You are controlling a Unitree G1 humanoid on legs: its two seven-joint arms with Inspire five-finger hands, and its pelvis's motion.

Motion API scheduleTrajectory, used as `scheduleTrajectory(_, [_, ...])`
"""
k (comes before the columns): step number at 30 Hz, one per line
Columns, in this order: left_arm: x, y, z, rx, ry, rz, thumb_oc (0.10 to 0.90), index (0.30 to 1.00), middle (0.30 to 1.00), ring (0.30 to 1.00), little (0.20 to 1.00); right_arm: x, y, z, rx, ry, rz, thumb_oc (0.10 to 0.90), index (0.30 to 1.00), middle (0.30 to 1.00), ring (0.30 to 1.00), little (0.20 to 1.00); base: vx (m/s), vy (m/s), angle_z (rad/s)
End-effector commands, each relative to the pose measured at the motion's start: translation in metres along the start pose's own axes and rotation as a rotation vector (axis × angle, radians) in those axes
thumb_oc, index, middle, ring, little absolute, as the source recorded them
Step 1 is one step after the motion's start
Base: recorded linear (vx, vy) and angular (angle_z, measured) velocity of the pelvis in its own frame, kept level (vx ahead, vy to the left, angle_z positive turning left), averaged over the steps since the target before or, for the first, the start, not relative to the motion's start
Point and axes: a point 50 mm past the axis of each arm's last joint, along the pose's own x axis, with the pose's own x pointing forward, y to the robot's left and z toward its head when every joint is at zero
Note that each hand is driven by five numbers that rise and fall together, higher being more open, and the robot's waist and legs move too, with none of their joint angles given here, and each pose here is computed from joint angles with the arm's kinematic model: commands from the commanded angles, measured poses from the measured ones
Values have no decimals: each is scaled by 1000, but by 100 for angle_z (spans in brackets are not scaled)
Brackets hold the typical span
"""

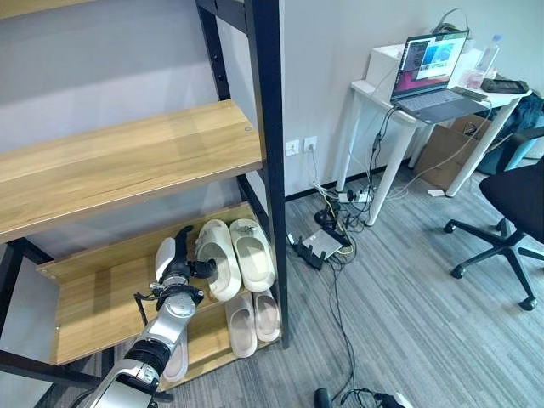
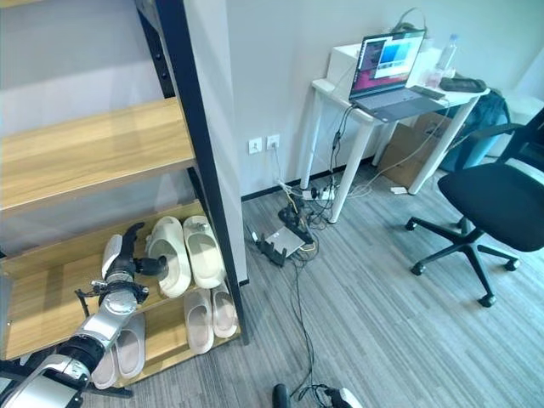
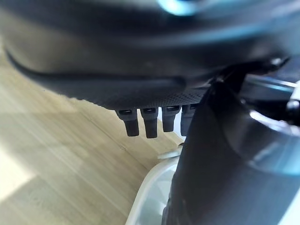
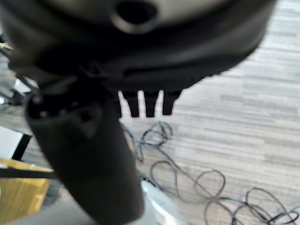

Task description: Arrange the slippers neatly on the shoe rack.

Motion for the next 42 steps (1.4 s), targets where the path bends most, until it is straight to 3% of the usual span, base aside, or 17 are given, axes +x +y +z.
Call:
scheduleTrajectory(1, [39,41,63,92,-212,141,800,900,900,900,900,6,-18,23,6,-75,-48,800,900,900,900,900,0,0,0])
scheduleTrajectory(14, [35,33,49,242,-206,103,800,900,900,900,900,9,-26,29,4,-90,-72,800,900,900,900,900,-1,-1,-1])
scheduleTrajectory(33, [30,65,25,449,-205,185,800,900,900,900,900,9,-24,34,0,-105,-60,800,900,900,900,900,-1,-1,0])
scheduleTrajectory(39, [29,68,26,425,-210,200,800,900,900,900,900,9,-24,35,-3,-107,-56,800,900,900,900,900,-4,-2,5])
scheduleTrajectory(42, [25,60,27,297,-203,189,800,900,900,900,900,9,-20,35,-5,-103,-45,800,900,900,900,900,0,0,0])
